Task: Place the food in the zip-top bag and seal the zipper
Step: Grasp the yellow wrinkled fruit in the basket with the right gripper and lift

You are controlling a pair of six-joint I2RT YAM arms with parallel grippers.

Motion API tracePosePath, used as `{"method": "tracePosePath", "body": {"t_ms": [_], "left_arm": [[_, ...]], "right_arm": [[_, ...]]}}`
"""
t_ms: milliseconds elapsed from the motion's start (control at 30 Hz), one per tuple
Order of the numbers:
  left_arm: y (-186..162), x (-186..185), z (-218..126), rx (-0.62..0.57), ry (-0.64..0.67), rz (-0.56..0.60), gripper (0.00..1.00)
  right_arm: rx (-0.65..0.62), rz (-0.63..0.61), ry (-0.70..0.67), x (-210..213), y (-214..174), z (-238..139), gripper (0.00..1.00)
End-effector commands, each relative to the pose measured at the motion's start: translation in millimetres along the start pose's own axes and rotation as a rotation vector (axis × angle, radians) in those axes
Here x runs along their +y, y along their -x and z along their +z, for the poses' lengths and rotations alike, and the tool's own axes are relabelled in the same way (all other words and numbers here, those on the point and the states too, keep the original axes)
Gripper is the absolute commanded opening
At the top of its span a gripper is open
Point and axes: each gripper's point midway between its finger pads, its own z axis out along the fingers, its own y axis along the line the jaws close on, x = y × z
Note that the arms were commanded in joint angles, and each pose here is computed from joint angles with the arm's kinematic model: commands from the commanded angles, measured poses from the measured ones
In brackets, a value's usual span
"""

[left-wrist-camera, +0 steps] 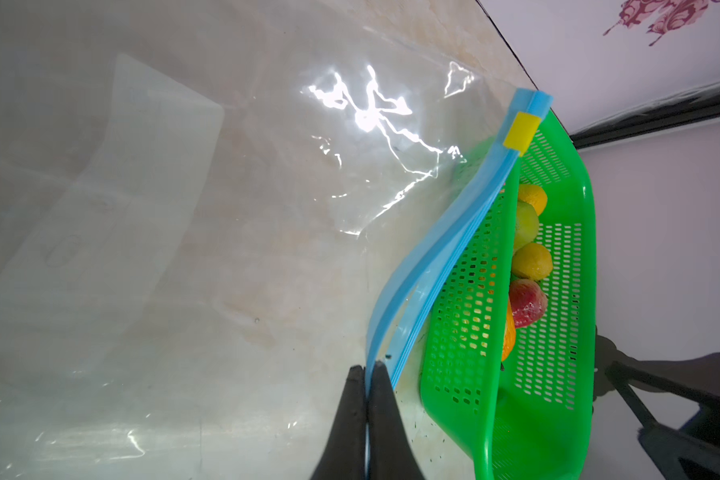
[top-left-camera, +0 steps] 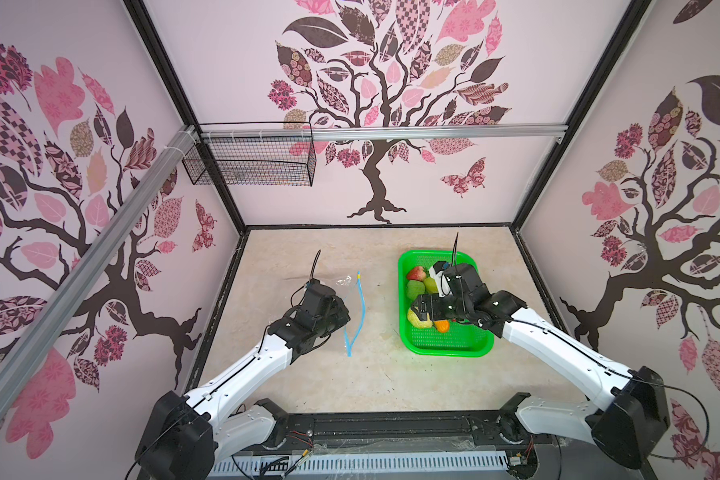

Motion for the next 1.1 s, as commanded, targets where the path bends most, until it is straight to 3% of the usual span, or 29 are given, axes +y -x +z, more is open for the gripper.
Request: {"method": "tracePosePath", "body": {"t_ms": [0, 300, 500, 833, 1067], "left_arm": [[-10.7, -2.9, 7.5, 0.049, -0.047, 0.024, 0.00], [-20.1, -8.2, 11.4, 0.109, -0.074, 0.055, 0.00], [-22.3, -5.9, 11.0, 0.118, -0.067, 0.063, 0.00], [-22.9, -9.5, 9.4, 0.126, -0.080, 0.070, 0.00], [-21.0, -8.1, 6.9, 0.118, -0.067, 0.078, 0.00]], "right_arm": [[0.069, -0.098, -0.164, -28.0, -10.4, 4.9, 0.90], [0.146, -0.208, -0.132, -25.3, -18.9, 39.7, 0.90], [0.172, -0.218, -0.109, -23.1, -22.9, 65.6, 0.88], [0.281, -0.256, -0.181, -39.3, -34.9, 109.6, 0.83], [0.297, -0.243, -0.194, -45.0, -39.8, 122.6, 0.81]]}}
